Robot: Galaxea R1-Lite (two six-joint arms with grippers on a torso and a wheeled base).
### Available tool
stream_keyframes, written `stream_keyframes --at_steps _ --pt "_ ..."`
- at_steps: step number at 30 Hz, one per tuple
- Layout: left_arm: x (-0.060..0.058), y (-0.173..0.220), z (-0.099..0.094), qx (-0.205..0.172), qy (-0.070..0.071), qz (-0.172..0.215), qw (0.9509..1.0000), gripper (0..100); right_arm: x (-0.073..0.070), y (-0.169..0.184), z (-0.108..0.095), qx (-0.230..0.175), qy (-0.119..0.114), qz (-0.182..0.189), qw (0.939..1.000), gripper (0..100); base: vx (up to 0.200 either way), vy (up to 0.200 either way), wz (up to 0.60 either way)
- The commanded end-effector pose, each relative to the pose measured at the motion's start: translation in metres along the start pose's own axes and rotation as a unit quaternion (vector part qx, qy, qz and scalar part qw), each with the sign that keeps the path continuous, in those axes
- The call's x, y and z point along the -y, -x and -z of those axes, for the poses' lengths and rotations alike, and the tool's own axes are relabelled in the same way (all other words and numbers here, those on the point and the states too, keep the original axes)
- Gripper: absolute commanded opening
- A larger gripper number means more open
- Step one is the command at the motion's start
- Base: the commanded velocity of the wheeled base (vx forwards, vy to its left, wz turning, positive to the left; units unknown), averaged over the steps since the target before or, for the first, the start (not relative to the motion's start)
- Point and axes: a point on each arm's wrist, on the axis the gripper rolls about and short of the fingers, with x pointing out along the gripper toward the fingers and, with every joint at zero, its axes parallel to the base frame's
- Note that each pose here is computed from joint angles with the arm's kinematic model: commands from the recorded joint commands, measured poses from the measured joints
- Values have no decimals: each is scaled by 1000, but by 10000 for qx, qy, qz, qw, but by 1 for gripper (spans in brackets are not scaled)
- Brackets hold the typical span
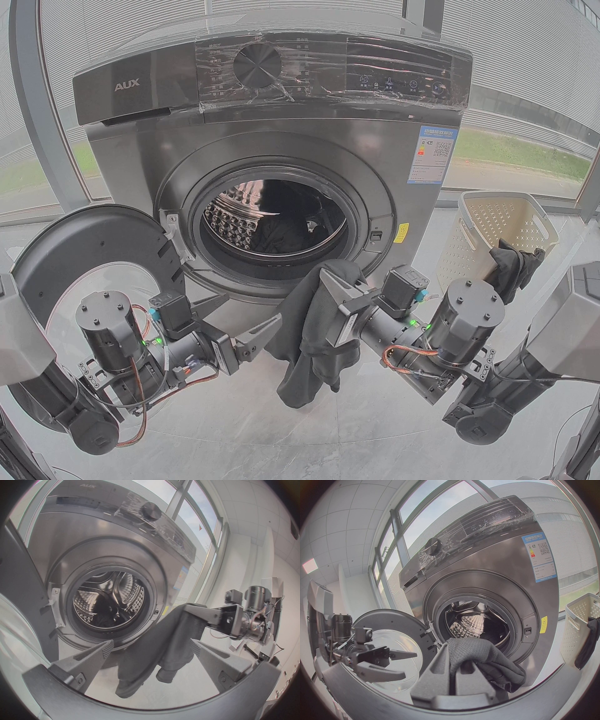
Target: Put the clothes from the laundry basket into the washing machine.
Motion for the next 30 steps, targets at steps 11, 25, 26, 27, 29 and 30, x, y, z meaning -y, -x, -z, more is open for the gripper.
stream_keyframes --at_steps 11,25,26,27,29,30 --pt "41 -11 16 -149 -60 732 9972 100 -5 -36 6 244 -186 273 9992 0 0 0 0" --pt "34 -64 36 47 -73 260 9996 100 -9 -35 8 213 -228 232 9992 0 0 0 0" --pt "33 -66 36 62 -80 216 9997 100 -9 -35 8 213 -228 232 9992 0 0 0 0" --pt "33 -68 37 90 -79 143 9998 100 -9 -35 9 213 -228 232 9992 0 0 0 0" --pt "33 -69 37 111 -78 107 9998 0 -9 -35 9 221 -238 230 9992 0 0 0 0" --pt "32 -70 37 122 -86 93 9998 0 -9 -35 9 212 -260 224 9992 0 0 0 0"
